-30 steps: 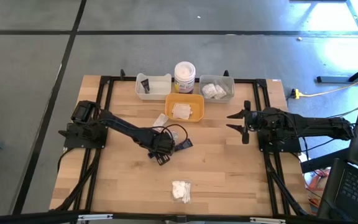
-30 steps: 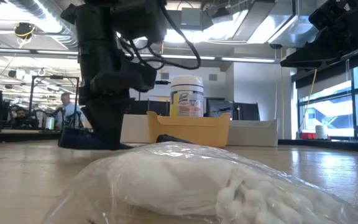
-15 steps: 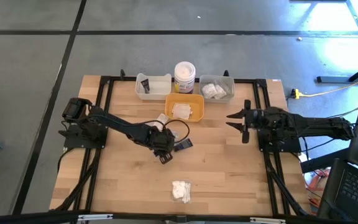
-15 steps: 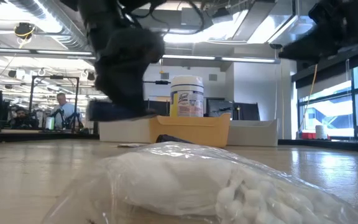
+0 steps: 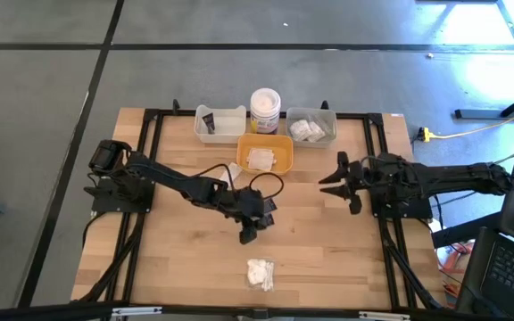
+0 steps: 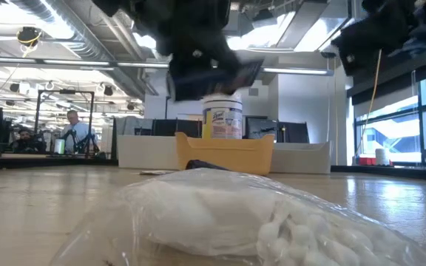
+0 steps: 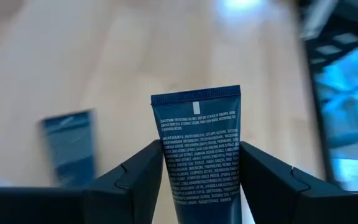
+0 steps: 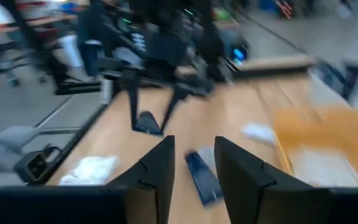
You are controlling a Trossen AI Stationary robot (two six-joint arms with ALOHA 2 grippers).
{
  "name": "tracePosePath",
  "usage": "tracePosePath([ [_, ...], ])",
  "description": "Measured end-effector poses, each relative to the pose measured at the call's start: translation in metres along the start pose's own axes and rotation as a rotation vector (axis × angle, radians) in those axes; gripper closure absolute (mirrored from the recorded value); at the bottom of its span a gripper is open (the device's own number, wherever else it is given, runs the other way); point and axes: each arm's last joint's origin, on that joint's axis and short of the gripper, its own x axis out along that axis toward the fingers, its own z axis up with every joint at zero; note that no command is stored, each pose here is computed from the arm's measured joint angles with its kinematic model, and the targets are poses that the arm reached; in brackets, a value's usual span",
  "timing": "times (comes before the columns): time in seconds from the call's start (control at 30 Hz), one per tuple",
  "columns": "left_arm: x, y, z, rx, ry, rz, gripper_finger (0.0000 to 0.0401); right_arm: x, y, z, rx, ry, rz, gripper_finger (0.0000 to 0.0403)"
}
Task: Pick & Place Travel size toiletries
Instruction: Put the blue shave cream into the white bin
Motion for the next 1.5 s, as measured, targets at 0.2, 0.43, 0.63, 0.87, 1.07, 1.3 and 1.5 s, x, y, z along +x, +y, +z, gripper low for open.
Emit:
tracePosePath([
  [0.2, -0.002, -0.005, 0.016, 0.012, -0.077, -0.226, 0.0205, 0.019, 0.015, 0.008, -0.227, -0.113, 0.164, 0.0297],
  [0.43, -0.01, -0.006, 0.037, 0.019, -0.154, -0.501, 0.0205, 0.038, 0.03, 0.005, -0.377, -0.163, 0.19, 0.0291],
  [0.63, -0.014, 0.001, 0.047, -0.026, -0.181, -0.574, 0.0206, 0.051, 0.041, 0.006, -0.494, -0.17, 0.078, 0.0298],
  [0.87, -0.014, 0.008, 0.05, -0.076, -0.177, -0.568, 0.0204, 0.075, 0.055, 0.017, -0.609, -0.117, -0.003, 0.0304],
  [1.07, -0.015, 0.007, 0.049, -0.073, -0.147, -0.609, 0.0206, 0.091, 0.063, 0.02, -0.628, -0.085, 0.004, 0.0298],
  [1.3, -0.015, 0.007, 0.049, -0.082, -0.147, -0.609, 0.0206, 0.1, 0.075, 0.02, -0.641, -0.032, 0.062, 0.0291],
  [1.5, -0.015, 0.007, 0.05, -0.08, -0.153, -0.61, 0.0205, 0.103, 0.077, 0.018, -0.622, -0.018, 0.069, 0.0284],
])
